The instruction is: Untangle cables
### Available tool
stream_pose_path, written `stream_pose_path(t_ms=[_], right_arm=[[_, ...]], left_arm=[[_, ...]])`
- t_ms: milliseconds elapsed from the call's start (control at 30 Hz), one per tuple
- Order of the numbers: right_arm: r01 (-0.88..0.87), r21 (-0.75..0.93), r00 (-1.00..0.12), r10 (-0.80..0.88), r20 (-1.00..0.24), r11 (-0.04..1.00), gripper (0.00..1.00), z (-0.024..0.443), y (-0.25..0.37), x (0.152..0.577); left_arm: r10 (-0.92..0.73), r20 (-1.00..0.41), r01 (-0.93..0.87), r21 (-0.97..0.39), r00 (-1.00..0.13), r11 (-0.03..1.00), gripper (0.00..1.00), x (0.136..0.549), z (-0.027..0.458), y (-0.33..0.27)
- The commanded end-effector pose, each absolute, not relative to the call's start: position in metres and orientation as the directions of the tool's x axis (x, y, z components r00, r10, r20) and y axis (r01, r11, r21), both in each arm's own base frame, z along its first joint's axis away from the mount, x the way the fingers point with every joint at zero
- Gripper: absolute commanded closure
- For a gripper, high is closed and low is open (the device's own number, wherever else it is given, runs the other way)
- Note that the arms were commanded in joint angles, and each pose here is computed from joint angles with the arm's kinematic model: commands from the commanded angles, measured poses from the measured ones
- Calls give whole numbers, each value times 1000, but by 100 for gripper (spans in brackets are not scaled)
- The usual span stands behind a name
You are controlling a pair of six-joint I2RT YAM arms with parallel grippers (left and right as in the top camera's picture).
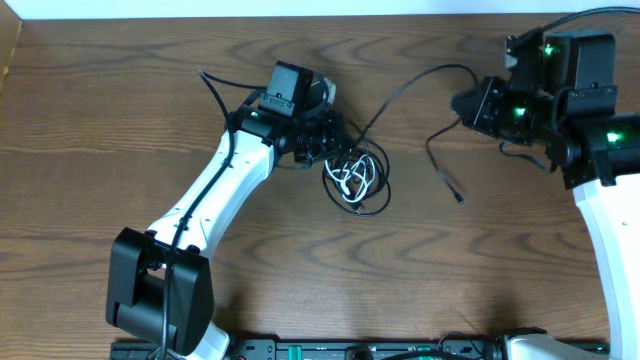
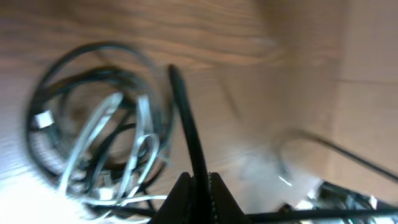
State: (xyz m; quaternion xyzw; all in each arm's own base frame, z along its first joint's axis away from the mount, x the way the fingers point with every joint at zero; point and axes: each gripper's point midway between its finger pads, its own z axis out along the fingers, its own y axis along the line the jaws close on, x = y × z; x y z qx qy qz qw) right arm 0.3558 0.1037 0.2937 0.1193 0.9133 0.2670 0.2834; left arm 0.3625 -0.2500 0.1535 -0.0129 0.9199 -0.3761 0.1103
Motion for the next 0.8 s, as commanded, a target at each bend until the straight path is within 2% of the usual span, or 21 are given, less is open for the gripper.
stream_pose_path(t_ms=[0, 200, 333, 467, 600, 767], right_arm=[[161, 406, -768, 373, -521, 899, 84, 286, 70, 357], [136, 379, -791, 330, -514, 915, 43, 282, 73, 351], [107, 381, -804, 305, -510, 918, 23, 281, 85, 348], [34, 389, -824, 246, -510, 920, 7, 282, 104, 342], [-61, 369, -836, 155, -527, 927, 2, 282, 121, 336], [-107, 362, -839, 111, -532, 926, 2, 282, 134, 332]], left_arm=[[-38, -246, 178, -791, -968, 585, 92, 352, 195, -269], [-88, -343, 251, -816, -935, 521, 92, 354, 244, -271], [-148, -356, 249, -843, -923, 476, 92, 353, 275, -271], [-176, -397, 285, -847, -901, 449, 93, 351, 298, -269], [-213, -359, 243, -869, -908, 430, 92, 351, 306, -266], [-338, -177, 38, -924, -925, 381, 92, 362, 306, -251]])
